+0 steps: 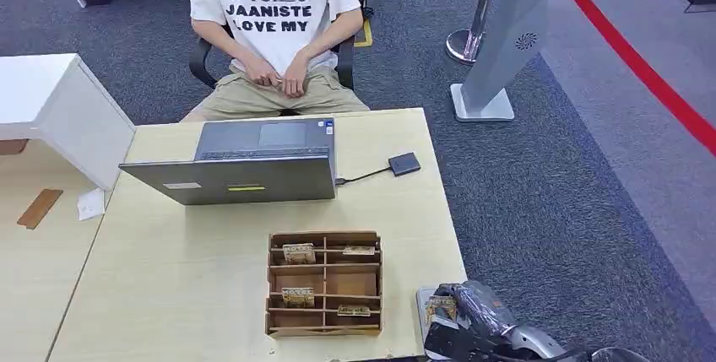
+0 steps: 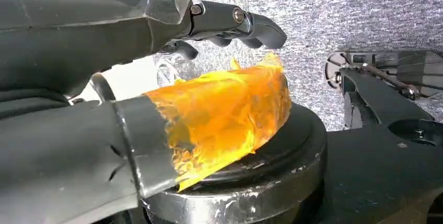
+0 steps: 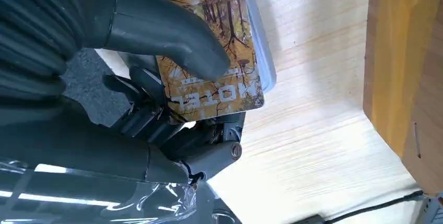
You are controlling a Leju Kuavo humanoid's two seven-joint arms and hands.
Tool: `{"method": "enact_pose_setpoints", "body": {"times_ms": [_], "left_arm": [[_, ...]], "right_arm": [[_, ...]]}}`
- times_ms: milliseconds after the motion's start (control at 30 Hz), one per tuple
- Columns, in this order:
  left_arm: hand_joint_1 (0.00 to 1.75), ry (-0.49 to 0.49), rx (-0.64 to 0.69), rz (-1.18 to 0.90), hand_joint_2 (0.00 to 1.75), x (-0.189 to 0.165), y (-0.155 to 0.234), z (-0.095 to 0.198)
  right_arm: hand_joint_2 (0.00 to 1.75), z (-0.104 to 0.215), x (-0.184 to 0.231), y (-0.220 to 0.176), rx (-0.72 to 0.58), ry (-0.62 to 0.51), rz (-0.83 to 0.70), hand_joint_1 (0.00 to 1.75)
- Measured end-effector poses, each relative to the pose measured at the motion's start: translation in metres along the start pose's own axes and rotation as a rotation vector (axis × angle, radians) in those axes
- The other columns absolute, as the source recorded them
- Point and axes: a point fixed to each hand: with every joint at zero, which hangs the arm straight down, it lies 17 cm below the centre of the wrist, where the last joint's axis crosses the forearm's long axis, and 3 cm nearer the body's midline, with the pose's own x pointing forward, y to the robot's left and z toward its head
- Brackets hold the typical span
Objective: Pass the card to the sensor for recognition and then transmit it.
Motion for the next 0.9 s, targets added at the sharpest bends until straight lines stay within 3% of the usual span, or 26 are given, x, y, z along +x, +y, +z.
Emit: {"method": "enact_pose_setpoints", "body": {"times_ms": [900], "left_arm": [[0.0,-0.005,0.005,0.002,0.0,0.0009,0.001,-0.0001]], "right_arm": [[1.75,0.0,-0.0005,0.0008,-0.001,0.005,0.004,1.75]]}}
